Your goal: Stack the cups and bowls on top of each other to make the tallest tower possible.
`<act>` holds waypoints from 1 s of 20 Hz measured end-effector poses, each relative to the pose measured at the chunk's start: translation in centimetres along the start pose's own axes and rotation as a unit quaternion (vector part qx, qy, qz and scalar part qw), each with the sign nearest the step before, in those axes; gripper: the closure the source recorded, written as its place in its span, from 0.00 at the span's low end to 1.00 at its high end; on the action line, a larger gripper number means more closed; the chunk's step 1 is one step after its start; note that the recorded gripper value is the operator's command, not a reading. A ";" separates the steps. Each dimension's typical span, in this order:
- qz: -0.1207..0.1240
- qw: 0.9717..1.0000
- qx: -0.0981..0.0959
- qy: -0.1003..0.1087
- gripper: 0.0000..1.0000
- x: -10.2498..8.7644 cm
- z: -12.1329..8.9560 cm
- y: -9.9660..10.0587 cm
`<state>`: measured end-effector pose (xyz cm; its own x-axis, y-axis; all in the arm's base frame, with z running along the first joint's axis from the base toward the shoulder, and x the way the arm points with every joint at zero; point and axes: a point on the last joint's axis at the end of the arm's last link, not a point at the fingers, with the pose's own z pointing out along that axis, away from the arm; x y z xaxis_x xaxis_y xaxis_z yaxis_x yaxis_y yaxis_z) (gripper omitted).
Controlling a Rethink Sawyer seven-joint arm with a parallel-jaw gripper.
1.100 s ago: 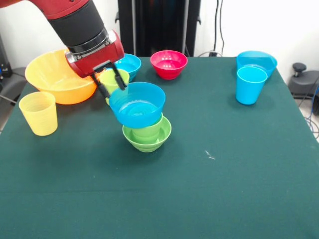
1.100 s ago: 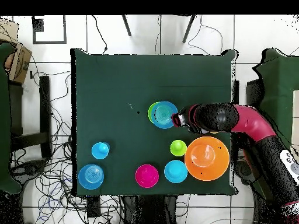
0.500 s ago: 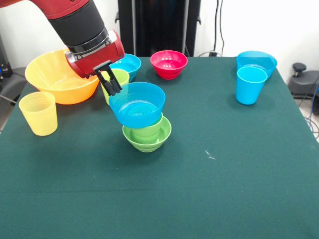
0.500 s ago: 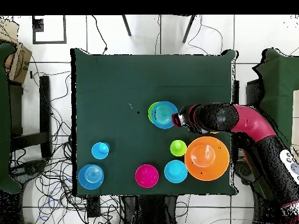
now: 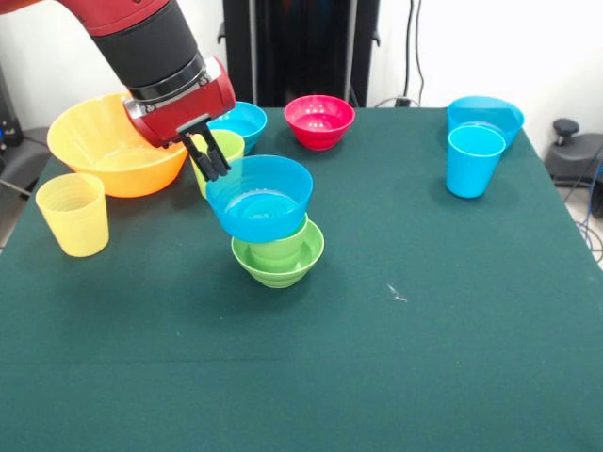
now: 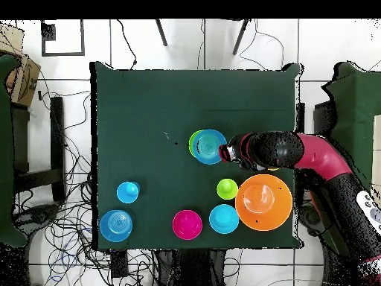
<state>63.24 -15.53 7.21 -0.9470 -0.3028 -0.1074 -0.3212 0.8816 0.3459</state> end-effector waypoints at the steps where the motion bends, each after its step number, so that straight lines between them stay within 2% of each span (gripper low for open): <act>1: 0.000 1.000 0.000 0.000 1.00 0.0 0.0 0.0; 10: -0.003 1.000 -0.001 0.002 1.00 -0.2 -0.3 0.2; 20: 0.002 0.999 -0.020 0.035 1.00 -0.5 -1.5 -0.1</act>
<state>63.72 -16.00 8.63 -0.9447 -0.3252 -0.0416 -0.3157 0.8683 0.3826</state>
